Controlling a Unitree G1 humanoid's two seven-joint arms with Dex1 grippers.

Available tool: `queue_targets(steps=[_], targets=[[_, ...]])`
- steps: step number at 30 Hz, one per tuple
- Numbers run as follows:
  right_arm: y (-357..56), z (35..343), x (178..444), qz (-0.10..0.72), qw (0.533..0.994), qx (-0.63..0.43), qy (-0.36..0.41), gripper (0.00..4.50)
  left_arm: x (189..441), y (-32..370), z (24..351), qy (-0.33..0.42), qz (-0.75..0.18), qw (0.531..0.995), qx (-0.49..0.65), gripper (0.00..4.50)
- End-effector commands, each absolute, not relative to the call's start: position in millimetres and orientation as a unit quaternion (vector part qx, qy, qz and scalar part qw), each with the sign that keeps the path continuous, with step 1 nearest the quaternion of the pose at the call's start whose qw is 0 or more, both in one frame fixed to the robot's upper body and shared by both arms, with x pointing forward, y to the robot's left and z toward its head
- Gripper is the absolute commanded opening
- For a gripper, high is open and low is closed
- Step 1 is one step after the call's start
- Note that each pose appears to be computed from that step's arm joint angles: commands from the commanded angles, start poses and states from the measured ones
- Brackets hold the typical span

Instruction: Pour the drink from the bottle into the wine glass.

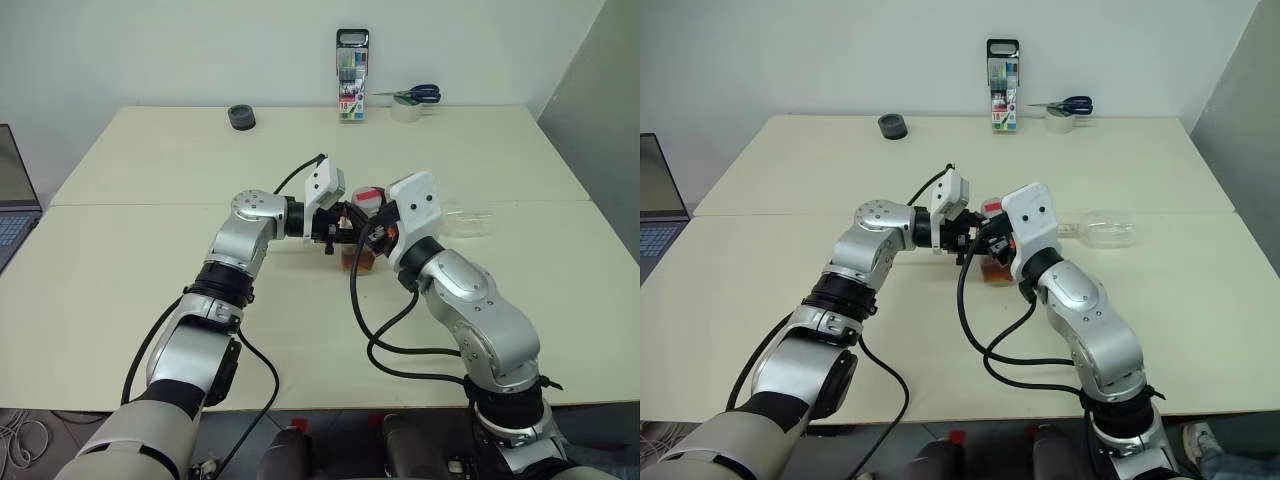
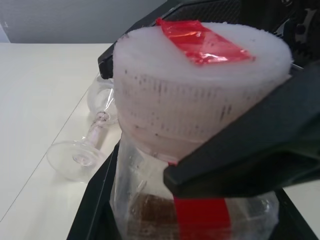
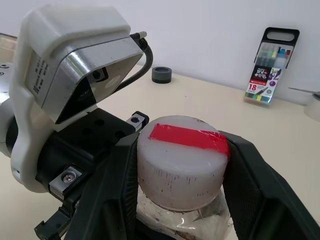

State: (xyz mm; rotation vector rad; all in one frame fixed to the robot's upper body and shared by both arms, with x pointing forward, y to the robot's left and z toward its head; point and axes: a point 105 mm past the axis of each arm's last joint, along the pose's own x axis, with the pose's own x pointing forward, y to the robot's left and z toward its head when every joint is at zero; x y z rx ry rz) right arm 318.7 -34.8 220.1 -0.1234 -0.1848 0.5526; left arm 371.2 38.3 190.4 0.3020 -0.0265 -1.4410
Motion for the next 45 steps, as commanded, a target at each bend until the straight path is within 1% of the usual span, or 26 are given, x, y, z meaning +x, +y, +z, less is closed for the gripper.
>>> queue_targets(steps=[1, 3, 5, 6, 9, 11, 12, 16, 17, 18, 20, 21, 24, 26, 31, 33, 37, 44, 45], targets=[[-31, 240, 313, 0.328, 0.931, -0.07, -0.147, 1.96, 367, 36, 207, -0.035, -0.668, 0.728, 0.15, 1.77], [-25, 243, 307, 0.428, 0.885, -0.093, -0.159, 1.96, 365, 36, 206, -0.029, -0.678, 0.719, 0.151, 1.77], [-26, 239, 310, 0.515, 0.833, -0.144, -0.143, 1.96, 361, 38, 205, -0.024, -0.691, 0.705, 0.16, 1.77], [-29, 238, 313, 0.551, 0.811, -0.157, -0.119, 1.96, 359, 38, 206, -0.024, -0.695, 0.699, 0.166, 1.77], [-34, 238, 317, 0.614, 0.776, -0.135, -0.056, 1.96, 359, 39, 209, -0.028, -0.699, 0.693, 0.174, 1.77], [-36, 235, 320, 0.619, 0.774, -0.131, -0.029, 1.96, 361, 39, 211, -0.031, -0.698, 0.693, 0.177, 1.77], [-37, 235, 321, 0.612, 0.78, -0.131, -0.032, 1.96, 362, 39, 212, -0.033, -0.696, 0.695, 0.178, 1.76], [-49, 246, 331, 0.537, 0.829, -0.129, -0.082, 1.96, 366, 40, 215, -0.038, -0.684, 0.708, 0.173, 1.76], [-54, 250, 331, 0.513, 0.843, -0.128, -0.097, 2.7, 367, 41, 215, -0.038, -0.681, 0.711, 0.172, 1.76], [-58, 254, 330, 0.497, 0.852, -0.127, -0.107, 2.95, 368, 41, 215, -0.038, -0.679, 0.713, 0.171, 1.76], [-62, 260, 328, 0.465, 0.869, -0.12, -0.124, 3.61, 368, 41, 215, -0.039, -0.677, 0.715, 0.17, 1.76], [-62, 262, 323, 0.454, 0.874, -0.114, -0.128, 3.96, 369, 41, 214, -0.038, -0.676, 0.716, 0.169, 1.76], [-51, 251, 298, 0.44, 0.883, -0.108, -0.122, 3.97, 369, 41, 212, -0.037, -0.675, 0.718, 0.166, 1.76], [-45, 244, 293, 0.419, 0.893, -0.112, -0.122, 3.97, 368, 40, 211, -0.036, -0.674, 0.719, 0.163, 1.76], [-44, 242, 307, 0.327, 0.929, -0.104, -0.138, 3.97, 369, 39, 210, -0.036, -0.676, 0.718, 0.163, 1.76], [-47, 243, 312, 0.3, 0.937, -0.107, -0.144, 3.97, 369, 39, 210, -0.036, -0.676, 0.718, 0.163, 1.76], [-49, 240, 315, 0.28, 0.944, -0.099, -0.141, 3.97, 369, 39, 210, -0.037, -0.675, 0.718, 0.164, 1.76], [-55, 232, 318, 0.271, 0.952, -0.075, -0.12, 3.97, 370, 38, 211, -0.038, -0.675, 0.718, 0.164, 1.76], [-56, 232, 318, 0.27, 0.952, -0.074, -0.122, 3.8, 370, 38, 211, -0.038, -0.675, 0.718, 0.165, 1.76]])
